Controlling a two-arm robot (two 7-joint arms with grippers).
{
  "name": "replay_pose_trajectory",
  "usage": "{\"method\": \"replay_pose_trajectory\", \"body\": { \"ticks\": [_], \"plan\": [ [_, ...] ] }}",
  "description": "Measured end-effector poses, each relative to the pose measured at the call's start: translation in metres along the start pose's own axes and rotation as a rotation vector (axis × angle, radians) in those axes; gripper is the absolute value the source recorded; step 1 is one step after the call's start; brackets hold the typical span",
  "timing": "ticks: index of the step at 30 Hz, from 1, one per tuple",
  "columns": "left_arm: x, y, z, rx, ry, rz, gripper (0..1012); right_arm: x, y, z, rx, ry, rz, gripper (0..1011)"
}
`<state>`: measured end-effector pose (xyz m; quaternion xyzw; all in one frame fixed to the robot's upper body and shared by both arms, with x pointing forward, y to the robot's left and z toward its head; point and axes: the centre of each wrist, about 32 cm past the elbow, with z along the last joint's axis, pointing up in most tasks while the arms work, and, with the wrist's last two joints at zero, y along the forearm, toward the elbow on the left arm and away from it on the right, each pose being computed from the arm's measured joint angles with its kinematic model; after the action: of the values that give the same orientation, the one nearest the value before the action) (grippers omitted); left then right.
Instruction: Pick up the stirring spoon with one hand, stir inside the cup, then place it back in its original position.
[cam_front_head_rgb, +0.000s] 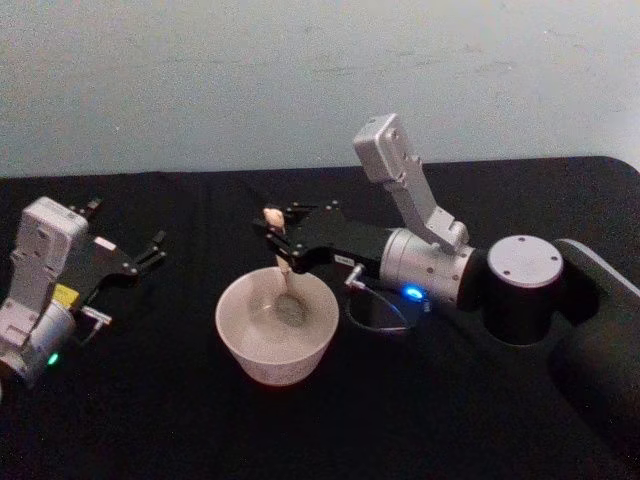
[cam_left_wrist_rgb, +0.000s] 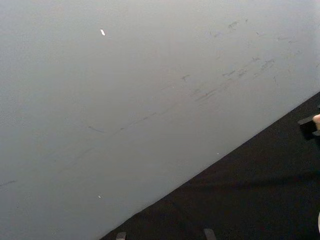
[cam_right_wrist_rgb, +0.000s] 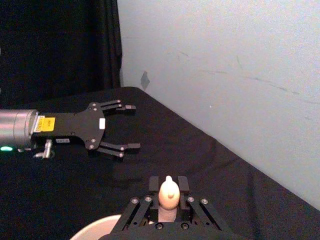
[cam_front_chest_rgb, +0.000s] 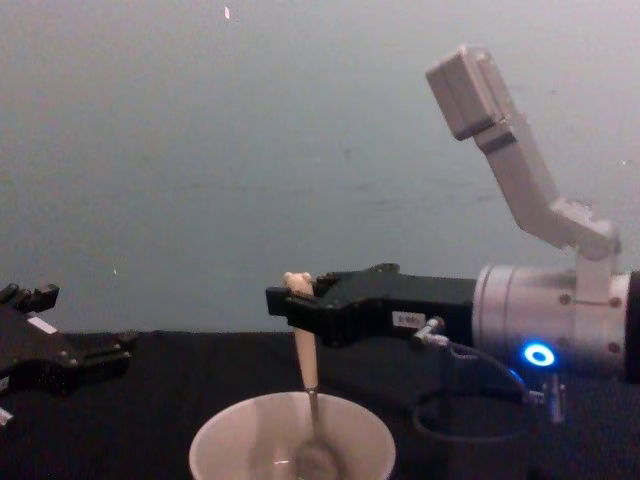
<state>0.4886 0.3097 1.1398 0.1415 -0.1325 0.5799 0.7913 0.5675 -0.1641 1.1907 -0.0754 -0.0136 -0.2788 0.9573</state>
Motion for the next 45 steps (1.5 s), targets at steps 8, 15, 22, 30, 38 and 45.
{"method": "replay_pose_trajectory", "body": {
  "ticks": [8,15,22,30,38,45],
  "plan": [
    [0.0000,0.0000,0.0000,0.000,0.000,0.000,1001,-0.007,-0.021,0.000,-0.008,-0.015,0.025,214],
    [0.0000,0.0000,0.0000,0.000,0.000,0.000,1001,-0.017,-0.033,-0.001,-0.013,-0.015,0.076,214],
    [0.0000,0.0000,0.0000,0.000,0.000,0.000,1001,-0.029,-0.028,-0.004,-0.020,-0.010,0.134,214],
    [0.0000,0.0000,0.0000,0.000,0.000,0.000,1001,-0.035,-0.011,-0.003,-0.015,-0.004,0.165,214],
    [0.0000,0.0000,0.0000,0.000,0.000,0.000,1001,-0.037,-0.001,0.003,0.005,-0.010,0.176,214],
    [0.0000,0.0000,0.0000,0.000,0.000,0.000,1001,-0.032,0.003,0.004,0.021,-0.001,0.147,214]
  ]
}}
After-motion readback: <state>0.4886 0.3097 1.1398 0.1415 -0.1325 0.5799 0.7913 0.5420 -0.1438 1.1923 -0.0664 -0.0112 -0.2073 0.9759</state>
